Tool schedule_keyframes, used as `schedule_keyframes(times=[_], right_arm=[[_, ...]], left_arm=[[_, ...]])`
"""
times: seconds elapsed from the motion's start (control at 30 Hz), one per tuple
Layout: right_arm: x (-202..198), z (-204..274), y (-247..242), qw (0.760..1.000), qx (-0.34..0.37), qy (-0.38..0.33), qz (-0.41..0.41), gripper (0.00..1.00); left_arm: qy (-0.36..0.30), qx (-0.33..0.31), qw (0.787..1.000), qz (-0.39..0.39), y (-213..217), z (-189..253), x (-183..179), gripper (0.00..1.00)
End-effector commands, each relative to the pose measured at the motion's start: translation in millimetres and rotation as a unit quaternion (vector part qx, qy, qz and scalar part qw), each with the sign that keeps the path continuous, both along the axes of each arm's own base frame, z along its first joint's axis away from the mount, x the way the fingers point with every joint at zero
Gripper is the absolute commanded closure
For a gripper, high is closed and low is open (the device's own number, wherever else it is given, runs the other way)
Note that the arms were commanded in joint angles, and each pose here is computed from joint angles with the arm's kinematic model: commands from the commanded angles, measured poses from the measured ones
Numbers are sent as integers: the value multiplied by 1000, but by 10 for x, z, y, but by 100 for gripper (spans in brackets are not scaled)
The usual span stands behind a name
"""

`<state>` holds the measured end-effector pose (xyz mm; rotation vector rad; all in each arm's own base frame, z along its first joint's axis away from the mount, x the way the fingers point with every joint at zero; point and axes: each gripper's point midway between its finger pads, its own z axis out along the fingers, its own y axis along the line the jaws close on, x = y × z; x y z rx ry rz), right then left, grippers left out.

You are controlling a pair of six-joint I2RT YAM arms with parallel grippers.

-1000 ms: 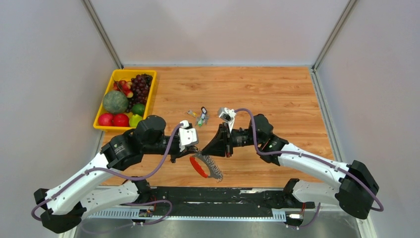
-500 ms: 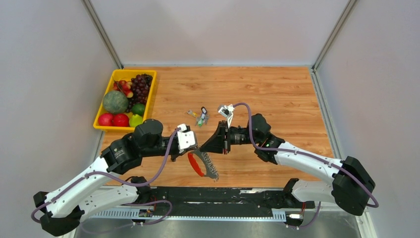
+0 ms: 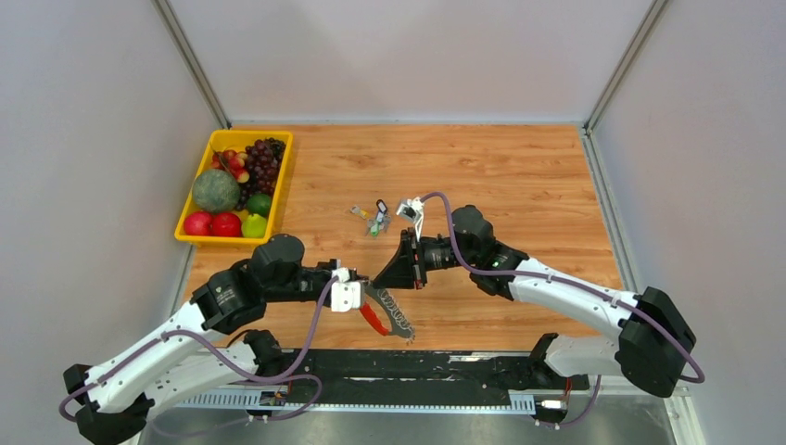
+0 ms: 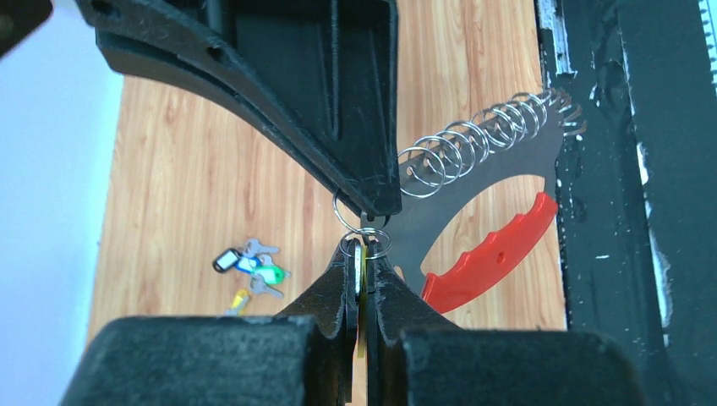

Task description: Remove the keys from the keyring

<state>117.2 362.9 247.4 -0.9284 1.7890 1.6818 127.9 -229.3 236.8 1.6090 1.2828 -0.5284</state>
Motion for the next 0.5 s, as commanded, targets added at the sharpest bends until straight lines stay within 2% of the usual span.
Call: schedule_keyframes(times=[0.0,0.47], right_arm=[[-558,515,-51,987,71,-4,143,100],[-677,433,-49,980,50,31,189,100]], left_arm=[[-115,3,993,-20,21,76,171,100],[-160,42,986,0,146,-57,307,100]])
